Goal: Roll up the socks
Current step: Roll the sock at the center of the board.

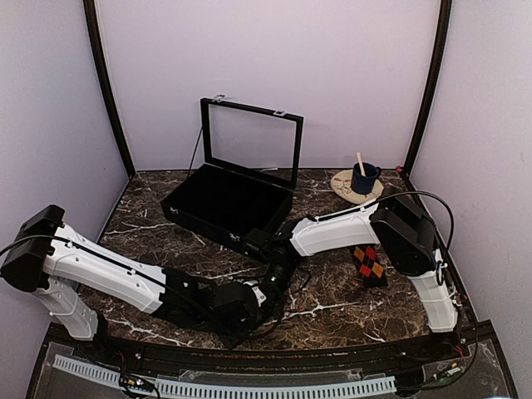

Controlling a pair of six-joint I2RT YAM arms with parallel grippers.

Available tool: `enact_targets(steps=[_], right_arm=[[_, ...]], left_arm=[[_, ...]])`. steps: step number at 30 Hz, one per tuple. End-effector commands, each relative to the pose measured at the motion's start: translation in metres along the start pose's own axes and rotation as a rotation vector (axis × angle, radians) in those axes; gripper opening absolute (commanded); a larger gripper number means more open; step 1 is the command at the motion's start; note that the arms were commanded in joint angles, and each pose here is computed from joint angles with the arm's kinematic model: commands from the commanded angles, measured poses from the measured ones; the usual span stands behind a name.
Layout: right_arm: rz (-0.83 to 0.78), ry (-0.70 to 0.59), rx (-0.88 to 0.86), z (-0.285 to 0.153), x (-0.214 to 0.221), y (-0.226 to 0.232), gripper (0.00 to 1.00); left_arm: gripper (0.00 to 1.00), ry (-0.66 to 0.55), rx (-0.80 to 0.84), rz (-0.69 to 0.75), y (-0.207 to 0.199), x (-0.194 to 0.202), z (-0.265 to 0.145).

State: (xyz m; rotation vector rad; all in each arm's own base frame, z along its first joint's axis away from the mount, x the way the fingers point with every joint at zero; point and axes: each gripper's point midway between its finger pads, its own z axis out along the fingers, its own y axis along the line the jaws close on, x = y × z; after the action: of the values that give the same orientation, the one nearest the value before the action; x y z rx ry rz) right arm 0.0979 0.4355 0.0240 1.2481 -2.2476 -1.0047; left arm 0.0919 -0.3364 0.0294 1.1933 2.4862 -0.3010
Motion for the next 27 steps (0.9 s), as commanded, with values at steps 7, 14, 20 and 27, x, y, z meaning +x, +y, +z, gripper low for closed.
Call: enact_targets(steps=[7, 14, 20, 27], right_arm=[[0.035, 0.043, 0.044, 0.003, 0.012, -0.017, 0.0], [0.037, 0.04, 0.036, 0.004, 0.009, -0.017, 0.0], [0.038, 0.04, 0.034, 0.004, 0.01, -0.017, 0.0], [0.038, 0.04, 0.031, 0.004, 0.01, -0.017, 0.0]], left_arm=[[0.23, 0.327, -0.135, -0.093, 0.042, 0.109, 0.0], [0.24, 0.32, -0.102, -0.105, 0.038, 0.111, 0.001], [0.25, 0.303, -0.048, -0.075, 0.025, 0.1, 0.007], [0.26, 0.32, 0.011, -0.059, 0.012, 0.104, 0.014]])
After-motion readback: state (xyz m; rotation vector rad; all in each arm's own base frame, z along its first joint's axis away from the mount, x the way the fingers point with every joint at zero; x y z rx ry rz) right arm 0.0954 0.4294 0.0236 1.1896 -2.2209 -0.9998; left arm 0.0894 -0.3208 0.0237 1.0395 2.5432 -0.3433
